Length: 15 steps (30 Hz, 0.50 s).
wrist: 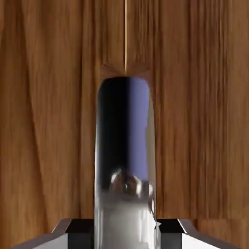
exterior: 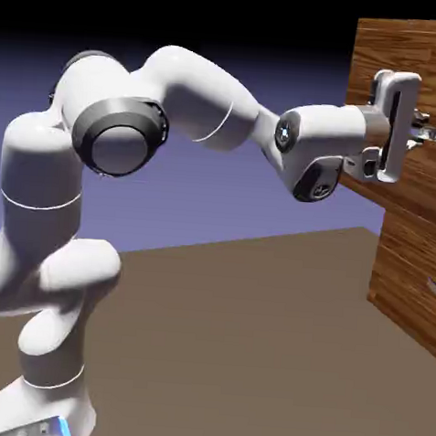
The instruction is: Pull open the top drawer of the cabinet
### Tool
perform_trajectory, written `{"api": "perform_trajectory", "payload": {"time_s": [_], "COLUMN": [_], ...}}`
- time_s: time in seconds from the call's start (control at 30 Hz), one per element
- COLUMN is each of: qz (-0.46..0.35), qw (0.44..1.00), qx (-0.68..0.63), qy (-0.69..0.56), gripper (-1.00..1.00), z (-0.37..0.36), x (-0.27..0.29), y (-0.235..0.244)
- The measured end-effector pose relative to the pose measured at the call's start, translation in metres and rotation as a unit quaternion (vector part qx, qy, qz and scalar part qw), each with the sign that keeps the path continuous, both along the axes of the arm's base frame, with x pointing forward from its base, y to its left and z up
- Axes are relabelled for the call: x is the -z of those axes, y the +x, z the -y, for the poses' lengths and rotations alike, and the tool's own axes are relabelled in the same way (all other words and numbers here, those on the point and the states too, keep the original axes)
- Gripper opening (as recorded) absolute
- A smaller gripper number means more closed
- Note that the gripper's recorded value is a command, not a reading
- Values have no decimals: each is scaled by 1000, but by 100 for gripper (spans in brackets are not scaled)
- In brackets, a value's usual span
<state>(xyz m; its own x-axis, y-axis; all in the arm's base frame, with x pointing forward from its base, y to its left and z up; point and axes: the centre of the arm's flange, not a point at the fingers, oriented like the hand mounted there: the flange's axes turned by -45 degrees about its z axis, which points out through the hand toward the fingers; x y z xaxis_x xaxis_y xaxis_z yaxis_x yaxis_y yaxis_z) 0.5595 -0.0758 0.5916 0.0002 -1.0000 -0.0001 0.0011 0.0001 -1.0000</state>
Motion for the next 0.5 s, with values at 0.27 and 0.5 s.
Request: {"api": "perform_trajectory", "payload": {"time_s": [0.27, 0.5], "qz": [0, 0], "qw": [1000, 1000], "qx": [0, 0], "qy": [0, 0], "gripper": [-100, -100], "z": [0, 0], "x": [0, 0], "y": [-32, -70]}}
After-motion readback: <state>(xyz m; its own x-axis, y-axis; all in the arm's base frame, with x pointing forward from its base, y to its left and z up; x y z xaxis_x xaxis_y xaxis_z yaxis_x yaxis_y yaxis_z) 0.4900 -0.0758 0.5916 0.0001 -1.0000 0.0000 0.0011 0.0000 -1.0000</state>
